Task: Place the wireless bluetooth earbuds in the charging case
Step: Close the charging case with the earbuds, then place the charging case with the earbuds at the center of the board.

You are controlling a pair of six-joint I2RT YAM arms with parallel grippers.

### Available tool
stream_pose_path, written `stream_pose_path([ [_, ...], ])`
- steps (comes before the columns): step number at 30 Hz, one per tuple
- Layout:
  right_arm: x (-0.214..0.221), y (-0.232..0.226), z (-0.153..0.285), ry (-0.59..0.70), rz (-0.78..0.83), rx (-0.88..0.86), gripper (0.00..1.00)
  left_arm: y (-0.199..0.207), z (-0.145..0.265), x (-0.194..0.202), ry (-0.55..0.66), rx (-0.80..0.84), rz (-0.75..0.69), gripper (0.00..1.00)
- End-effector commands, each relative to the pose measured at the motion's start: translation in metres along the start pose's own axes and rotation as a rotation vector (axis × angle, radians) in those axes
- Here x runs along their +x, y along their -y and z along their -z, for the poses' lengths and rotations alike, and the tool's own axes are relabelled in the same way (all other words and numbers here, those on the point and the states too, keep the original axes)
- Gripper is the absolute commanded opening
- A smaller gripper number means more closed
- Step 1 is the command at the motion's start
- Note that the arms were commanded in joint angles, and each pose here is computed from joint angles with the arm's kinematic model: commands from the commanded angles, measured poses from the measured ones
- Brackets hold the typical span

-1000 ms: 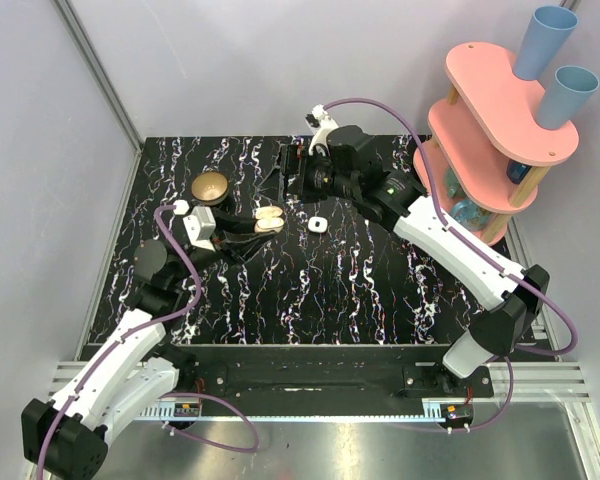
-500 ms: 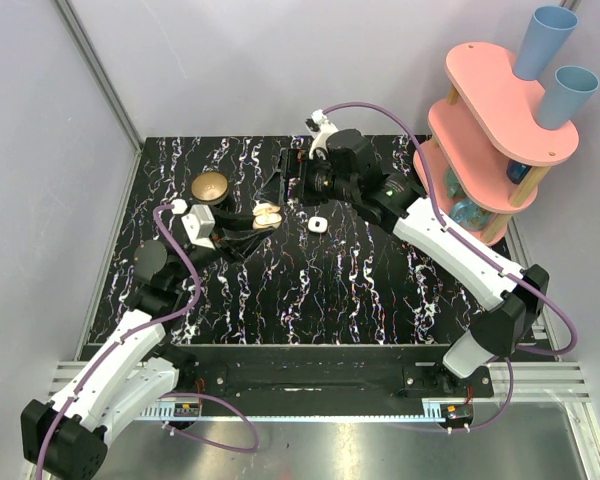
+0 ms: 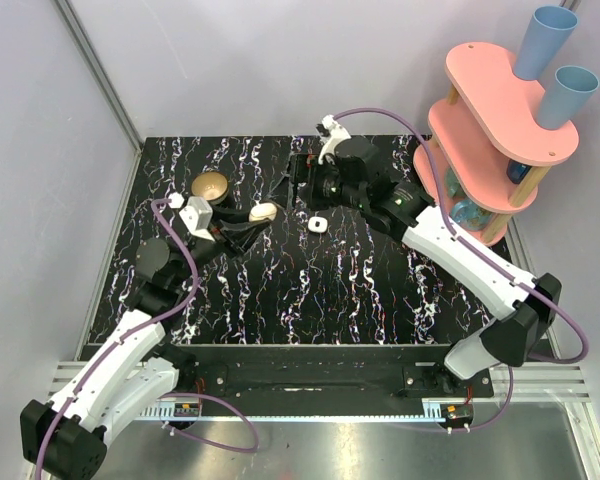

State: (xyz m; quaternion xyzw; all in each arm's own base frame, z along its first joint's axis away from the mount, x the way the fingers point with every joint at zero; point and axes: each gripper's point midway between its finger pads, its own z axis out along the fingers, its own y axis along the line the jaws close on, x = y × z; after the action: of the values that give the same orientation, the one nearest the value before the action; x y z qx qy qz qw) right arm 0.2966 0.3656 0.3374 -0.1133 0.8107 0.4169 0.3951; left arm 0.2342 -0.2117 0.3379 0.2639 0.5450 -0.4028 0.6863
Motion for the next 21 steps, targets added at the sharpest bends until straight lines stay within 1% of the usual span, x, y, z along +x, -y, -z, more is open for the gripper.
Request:
stream_pose_path([
  [1, -0.036, 0.031, 0.031, 0.224, -0.038, 0.21, 1.0, -0.021, -0.004, -0.03, 0.059, -0.134, 0.032, 0.0],
  [2, -0.044, 0.034, 0.043, 0.269, -0.042, 0.236, 1.0, -0.025, -0.004, -0.018, 0.013, -0.16, 0.064, 0.0],
  [3, -0.044, 0.043, 0.047, 0.29, -0.044, 0.276, 1.0, -0.03, -0.004, -0.018, 0.004, -0.192, 0.09, 0.0],
  [4, -0.05, 0.054, 0.055, 0.337, -0.044, 0.334, 1.0, -0.034, -0.005, -0.01, -0.025, -0.213, 0.115, 0.0],
  [5, -0.055, 0.054, 0.066, 0.372, -0.045, 0.345, 1.0, -0.037, -0.003, 0.001, -0.063, -0.236, 0.164, 0.0],
  [6, -0.052, 0.063, 0.068, 0.378, -0.036, 0.372, 1.0, -0.038, -0.003, 0.006, -0.079, -0.245, 0.185, 0.0],
  [7, -0.056, 0.065, 0.077, 0.41, -0.037, 0.392, 1.0, -0.04, -0.004, 0.015, -0.103, -0.249, 0.212, 0.0],
  [8, -0.056, 0.068, 0.08, 0.416, -0.035, 0.401, 1.0, -0.041, -0.005, 0.02, -0.112, -0.253, 0.234, 0.0],
  [11, -0.051, 0.077, 0.086, 0.415, -0.033, 0.419, 1.0, -0.042, -0.007, 0.047, -0.162, -0.27, 0.359, 0.0],
  [12, -0.048, 0.081, 0.085, 0.409, -0.036, 0.426, 1.0, -0.044, -0.009, 0.061, -0.198, -0.271, 0.395, 0.0],
  [15, -0.042, 0.083, 0.085, 0.392, -0.04, 0.418, 1.0, -0.043, -0.014, 0.079, -0.24, -0.262, 0.487, 0.0],
  [16, -0.04, 0.083, 0.084, 0.382, -0.042, 0.409, 1.0, -0.046, -0.017, 0.092, -0.271, -0.269, 0.518, 0.0],
  [17, -0.038, 0.085, 0.082, 0.372, -0.044, 0.408, 1.0, -0.046, -0.021, 0.094, -0.261, -0.263, 0.554, 0.0],
  [19, -0.034, 0.085, 0.078, 0.353, -0.049, 0.397, 1.0, -0.044, -0.024, 0.113, -0.294, -0.244, 0.615, 0.0],
  [20, -0.033, 0.087, 0.077, 0.351, -0.055, 0.398, 1.0, -0.044, -0.029, 0.112, -0.28, -0.227, 0.635, 0.0],
  [21, -0.032, 0.087, 0.076, 0.347, -0.064, 0.396, 1.0, -0.044, -0.031, 0.121, -0.304, -0.226, 0.651, 0.0],
])
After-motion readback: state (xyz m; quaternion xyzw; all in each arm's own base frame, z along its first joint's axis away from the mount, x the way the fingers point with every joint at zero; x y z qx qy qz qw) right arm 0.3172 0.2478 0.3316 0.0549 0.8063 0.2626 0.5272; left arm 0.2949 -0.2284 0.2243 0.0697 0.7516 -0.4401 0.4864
